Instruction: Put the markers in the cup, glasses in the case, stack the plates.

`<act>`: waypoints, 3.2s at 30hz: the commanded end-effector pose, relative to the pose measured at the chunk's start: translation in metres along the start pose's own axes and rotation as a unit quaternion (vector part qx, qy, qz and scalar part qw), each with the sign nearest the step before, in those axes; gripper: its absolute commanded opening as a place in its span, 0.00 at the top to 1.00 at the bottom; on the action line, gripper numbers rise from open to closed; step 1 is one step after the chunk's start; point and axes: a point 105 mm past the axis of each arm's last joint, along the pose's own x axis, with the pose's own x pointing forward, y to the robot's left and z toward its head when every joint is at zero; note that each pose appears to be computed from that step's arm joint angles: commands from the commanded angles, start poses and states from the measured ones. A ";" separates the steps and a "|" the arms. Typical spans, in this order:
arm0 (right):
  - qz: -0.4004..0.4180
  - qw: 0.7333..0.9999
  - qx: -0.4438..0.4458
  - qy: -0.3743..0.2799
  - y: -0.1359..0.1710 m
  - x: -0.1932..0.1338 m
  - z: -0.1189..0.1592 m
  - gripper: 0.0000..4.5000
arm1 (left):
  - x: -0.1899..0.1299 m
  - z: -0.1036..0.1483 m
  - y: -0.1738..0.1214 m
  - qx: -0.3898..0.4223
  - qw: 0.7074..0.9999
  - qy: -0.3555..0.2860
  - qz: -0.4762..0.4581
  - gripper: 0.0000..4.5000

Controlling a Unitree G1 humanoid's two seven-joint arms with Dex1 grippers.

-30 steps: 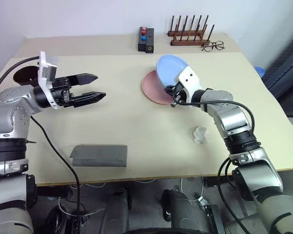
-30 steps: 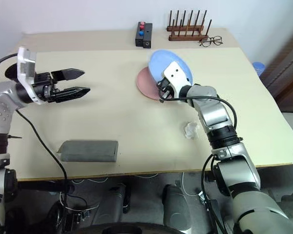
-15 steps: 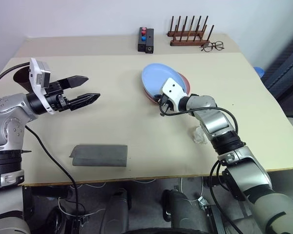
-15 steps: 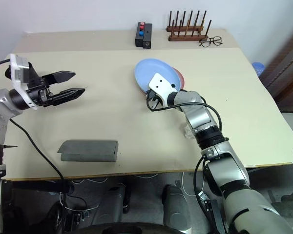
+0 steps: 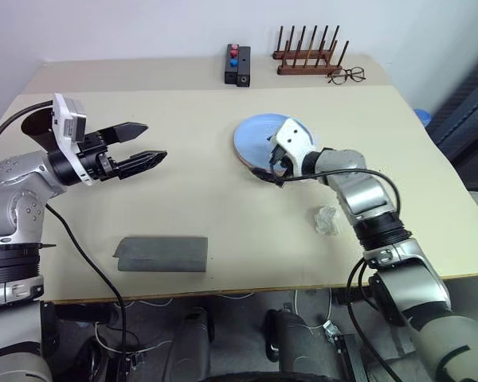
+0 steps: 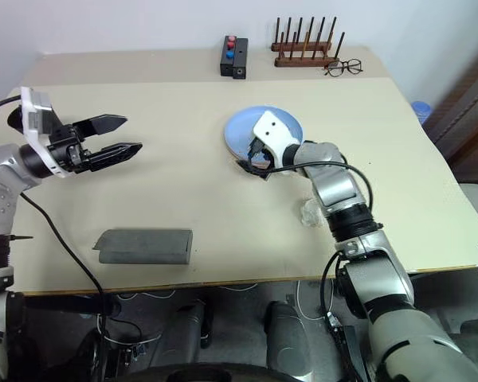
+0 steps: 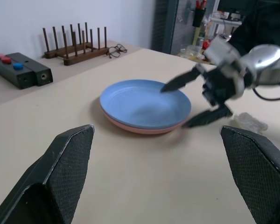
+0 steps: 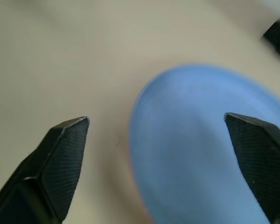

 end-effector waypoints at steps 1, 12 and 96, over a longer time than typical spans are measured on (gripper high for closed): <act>-0.020 0.997 0.043 -0.057 -0.022 -0.051 0.026 0.01 | 0.000 0.009 -0.006 0.005 1.000 -0.011 -0.015 0.00; 0.008 0.981 0.065 0.180 0.019 -0.129 -0.056 0.01 | 0.018 0.002 -0.010 0.000 0.999 -0.012 -0.053 0.00; 0.084 0.995 0.010 -0.044 0.010 -0.128 -0.011 0.01 | 0.010 -0.042 -0.031 -0.017 1.000 -0.017 0.003 0.00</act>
